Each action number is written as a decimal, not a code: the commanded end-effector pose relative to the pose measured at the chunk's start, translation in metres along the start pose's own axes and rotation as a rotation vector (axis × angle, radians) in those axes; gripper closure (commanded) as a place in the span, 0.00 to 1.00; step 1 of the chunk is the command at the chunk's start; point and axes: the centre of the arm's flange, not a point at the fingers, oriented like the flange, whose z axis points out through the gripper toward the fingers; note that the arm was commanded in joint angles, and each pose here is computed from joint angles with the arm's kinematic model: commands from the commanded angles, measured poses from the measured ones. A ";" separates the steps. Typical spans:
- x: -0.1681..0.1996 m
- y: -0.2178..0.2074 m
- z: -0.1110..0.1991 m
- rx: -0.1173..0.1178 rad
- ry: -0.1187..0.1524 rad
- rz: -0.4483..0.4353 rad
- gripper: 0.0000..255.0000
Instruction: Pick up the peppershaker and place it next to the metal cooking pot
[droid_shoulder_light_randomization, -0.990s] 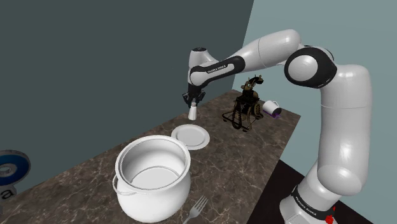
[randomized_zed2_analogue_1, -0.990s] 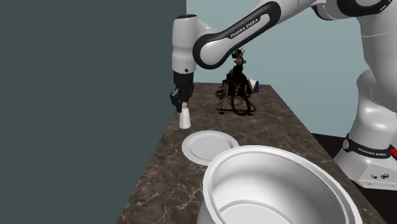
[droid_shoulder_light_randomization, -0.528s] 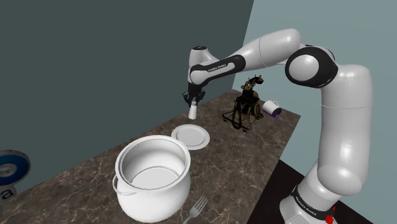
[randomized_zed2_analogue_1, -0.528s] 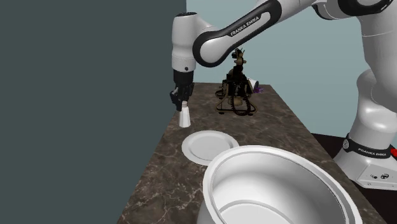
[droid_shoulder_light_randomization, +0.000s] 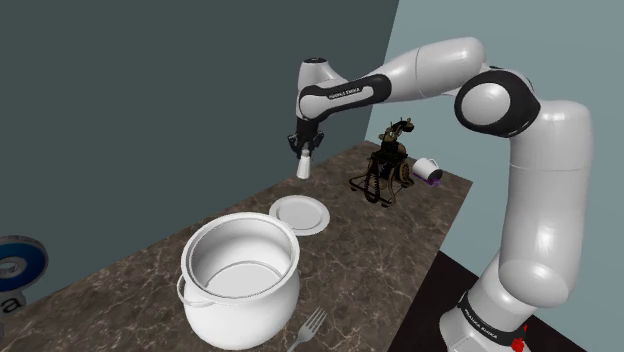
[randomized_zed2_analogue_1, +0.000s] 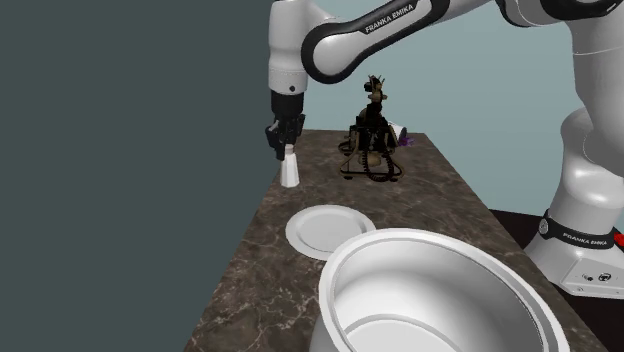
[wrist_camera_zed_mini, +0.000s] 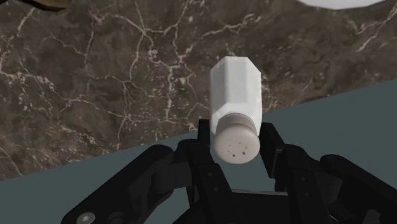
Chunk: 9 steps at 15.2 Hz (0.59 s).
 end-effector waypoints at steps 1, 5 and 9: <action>0.001 0.002 -0.010 0.000 0.000 0.000 1.00; 0.004 0.003 -0.031 0.000 0.000 0.000 1.00; 0.008 0.005 -0.052 0.000 0.000 0.000 1.00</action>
